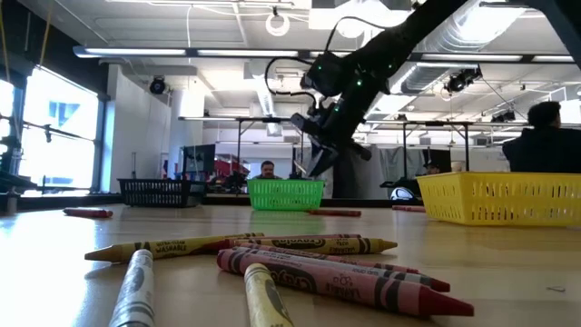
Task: Sort crayons
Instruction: Put the yellow crayon into the green basket, then put the red crayon into the yellow basket
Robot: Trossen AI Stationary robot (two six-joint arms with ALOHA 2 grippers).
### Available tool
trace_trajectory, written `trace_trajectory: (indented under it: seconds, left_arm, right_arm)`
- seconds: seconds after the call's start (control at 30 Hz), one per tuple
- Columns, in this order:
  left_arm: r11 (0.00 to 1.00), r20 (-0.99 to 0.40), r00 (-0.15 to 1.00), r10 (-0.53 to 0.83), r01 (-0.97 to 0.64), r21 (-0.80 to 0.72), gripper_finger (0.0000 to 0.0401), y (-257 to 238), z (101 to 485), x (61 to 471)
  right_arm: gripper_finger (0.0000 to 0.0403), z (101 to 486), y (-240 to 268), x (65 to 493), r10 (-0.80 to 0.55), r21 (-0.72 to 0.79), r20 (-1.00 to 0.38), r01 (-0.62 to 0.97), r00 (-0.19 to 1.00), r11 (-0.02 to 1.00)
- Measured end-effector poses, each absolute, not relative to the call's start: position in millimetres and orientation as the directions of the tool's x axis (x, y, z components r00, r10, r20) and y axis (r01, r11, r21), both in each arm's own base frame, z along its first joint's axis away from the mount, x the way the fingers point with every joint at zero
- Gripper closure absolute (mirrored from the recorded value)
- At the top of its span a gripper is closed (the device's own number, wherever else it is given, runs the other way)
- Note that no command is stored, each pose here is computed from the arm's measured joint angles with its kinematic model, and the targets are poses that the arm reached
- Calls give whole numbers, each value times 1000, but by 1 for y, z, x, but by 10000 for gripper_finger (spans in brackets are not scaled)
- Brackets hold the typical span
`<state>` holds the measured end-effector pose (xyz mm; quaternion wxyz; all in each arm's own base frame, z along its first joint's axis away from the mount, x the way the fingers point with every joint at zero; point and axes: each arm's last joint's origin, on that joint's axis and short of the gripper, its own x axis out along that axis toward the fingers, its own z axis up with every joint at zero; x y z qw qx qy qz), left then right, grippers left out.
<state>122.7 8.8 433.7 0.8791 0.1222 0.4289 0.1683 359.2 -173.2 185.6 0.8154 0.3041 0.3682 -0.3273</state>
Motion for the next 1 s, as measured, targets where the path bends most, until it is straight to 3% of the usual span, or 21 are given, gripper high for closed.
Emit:
trace_trajectory:
  seconds: [0.43,0.67,1.0]
  left_arm:
    - [914,-712,575,404,-215,344,310,9,434,124]
    - [914,-712,575,403,-213,345,310,9,434,123]
    - [913,-713,575,402,-196,357,310,9,434,123]
  right_arm:
    - [293,190,-172,357,-301,256,-805,758,511,600]
    - [294,207,-152,345,-255,222,-852,757,457,615]
    - [295,199,-118,338,-164,109,-942,729,292,676]
